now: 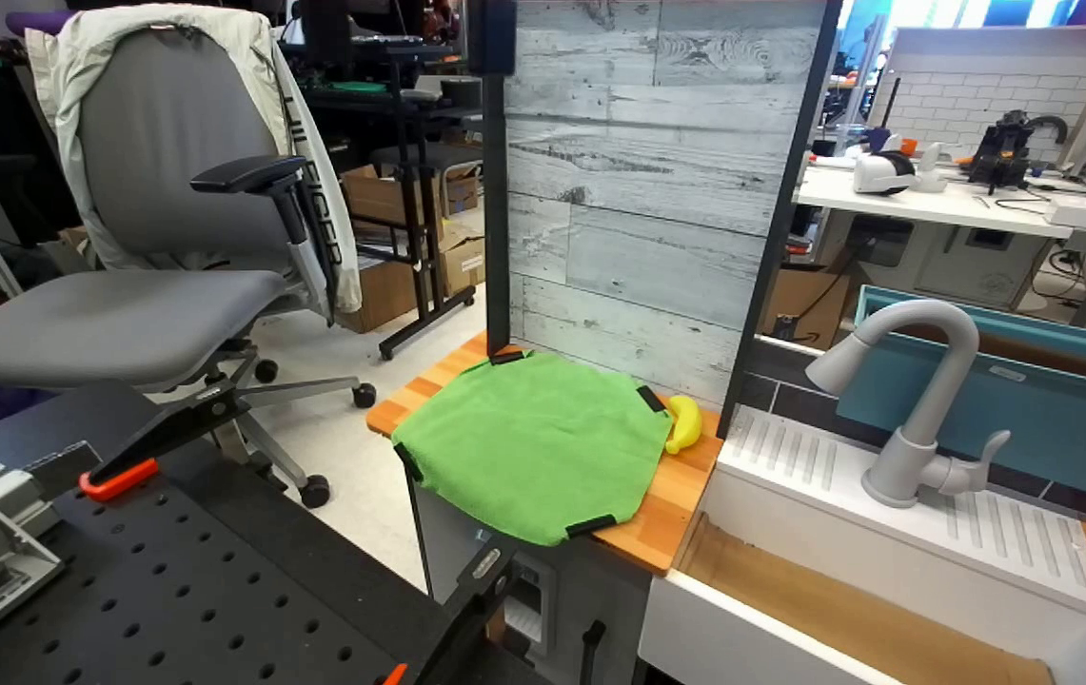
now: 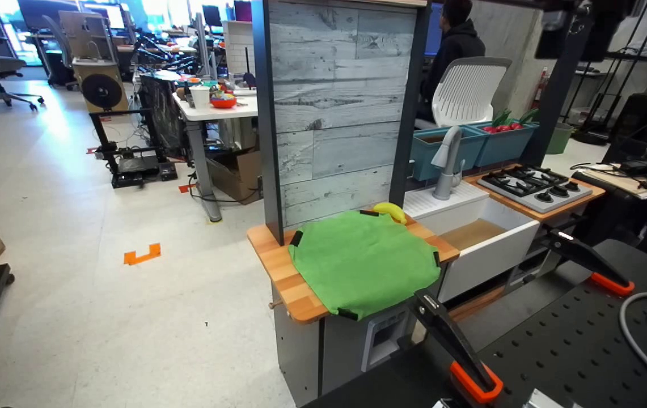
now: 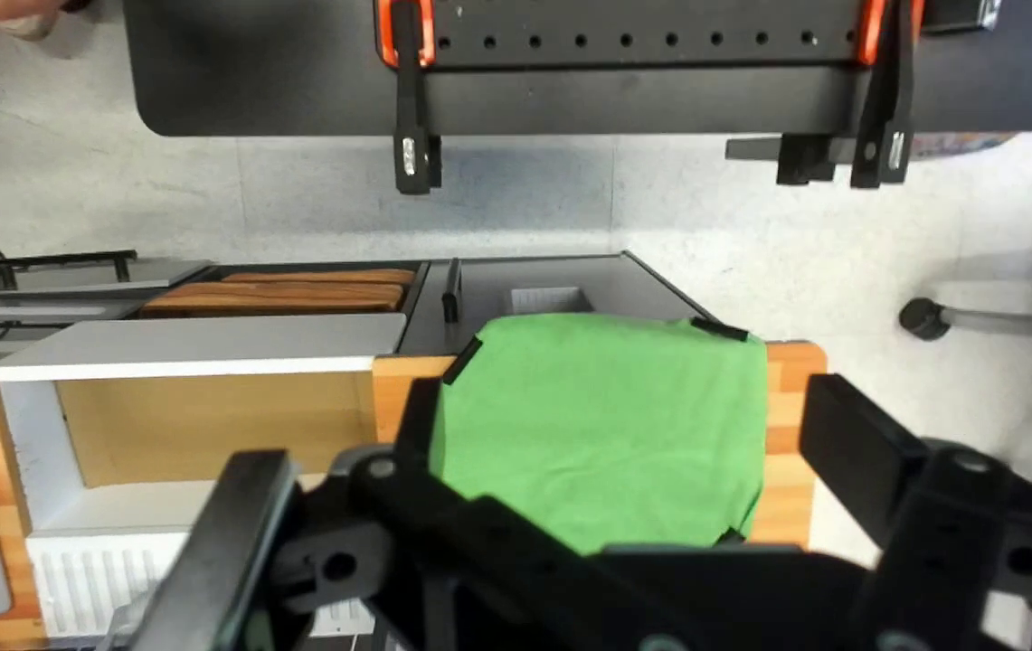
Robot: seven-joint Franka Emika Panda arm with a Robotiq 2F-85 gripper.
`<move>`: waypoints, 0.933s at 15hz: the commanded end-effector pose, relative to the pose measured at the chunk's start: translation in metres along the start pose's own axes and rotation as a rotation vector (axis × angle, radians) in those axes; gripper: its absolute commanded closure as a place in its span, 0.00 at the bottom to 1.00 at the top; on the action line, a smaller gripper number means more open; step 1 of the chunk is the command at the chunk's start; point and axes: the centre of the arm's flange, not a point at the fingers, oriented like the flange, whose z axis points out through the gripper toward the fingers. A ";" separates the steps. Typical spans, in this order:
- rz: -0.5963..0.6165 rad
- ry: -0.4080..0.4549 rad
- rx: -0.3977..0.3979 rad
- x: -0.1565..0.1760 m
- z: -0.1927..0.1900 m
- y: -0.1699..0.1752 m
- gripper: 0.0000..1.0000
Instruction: Fold the green towel in half
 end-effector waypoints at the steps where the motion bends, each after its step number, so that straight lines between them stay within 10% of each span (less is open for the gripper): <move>1: 0.095 0.058 0.059 0.056 0.031 0.016 0.00; 14: 0.306 0.019 0.041 0.165 0.220 0.087 0.00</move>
